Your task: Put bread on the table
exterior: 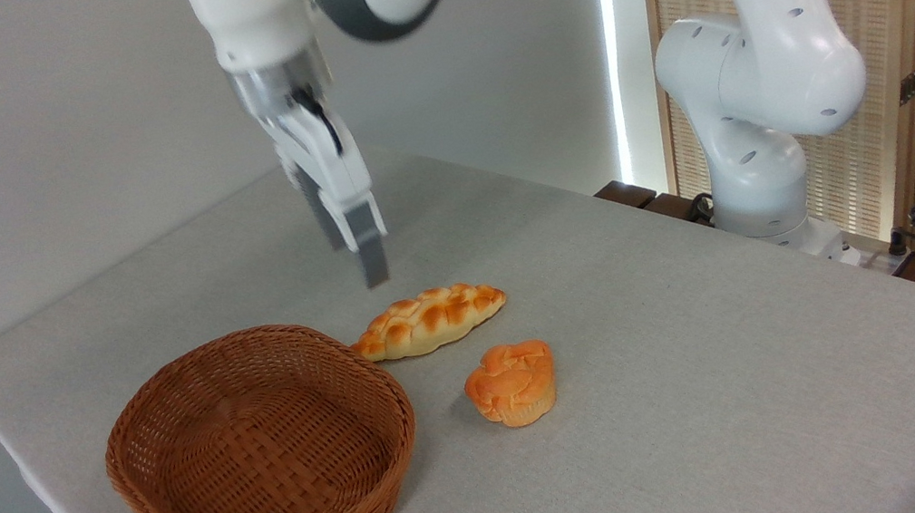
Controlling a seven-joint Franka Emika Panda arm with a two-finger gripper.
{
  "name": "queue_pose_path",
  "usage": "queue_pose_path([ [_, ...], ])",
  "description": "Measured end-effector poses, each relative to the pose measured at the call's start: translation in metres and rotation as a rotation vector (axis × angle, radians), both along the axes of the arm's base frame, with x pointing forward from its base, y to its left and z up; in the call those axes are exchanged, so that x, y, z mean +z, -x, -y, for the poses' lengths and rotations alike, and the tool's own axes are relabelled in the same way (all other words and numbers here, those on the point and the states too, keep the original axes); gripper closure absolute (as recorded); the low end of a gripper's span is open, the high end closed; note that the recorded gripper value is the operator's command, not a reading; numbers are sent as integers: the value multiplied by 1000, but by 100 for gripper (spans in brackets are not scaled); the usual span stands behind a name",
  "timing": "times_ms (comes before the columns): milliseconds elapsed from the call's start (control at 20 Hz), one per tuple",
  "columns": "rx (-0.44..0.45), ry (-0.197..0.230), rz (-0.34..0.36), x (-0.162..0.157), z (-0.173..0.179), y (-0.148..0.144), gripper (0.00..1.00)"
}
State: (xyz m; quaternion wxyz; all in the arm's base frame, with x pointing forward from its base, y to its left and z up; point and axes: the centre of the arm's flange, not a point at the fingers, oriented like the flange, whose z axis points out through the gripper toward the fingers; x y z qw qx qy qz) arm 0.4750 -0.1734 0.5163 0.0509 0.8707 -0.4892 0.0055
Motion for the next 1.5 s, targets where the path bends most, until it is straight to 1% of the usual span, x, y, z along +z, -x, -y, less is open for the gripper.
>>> queue_pose_path([
  [50, 23, 7, 30, 18, -11, -8, 0],
  [150, 91, 19, 81, 49, -44, -28, 0],
  [300, 145, 19, 76, 75, -84, -53, 0],
  [400, 147, 4, 57, 85, -99, -64, 0],
  [550, 119, -23, 41, 88, -115, -70, 0],
  [750, 146, -24, 50, 93, -141, -73, 0],
  [1000, 162, -22, 62, 107, -151, -72, 0],
  [1350, 168, -23, 54, 107, -155, -72, 0],
  [1500, 187, -22, 60, 110, -165, -72, 0],
])
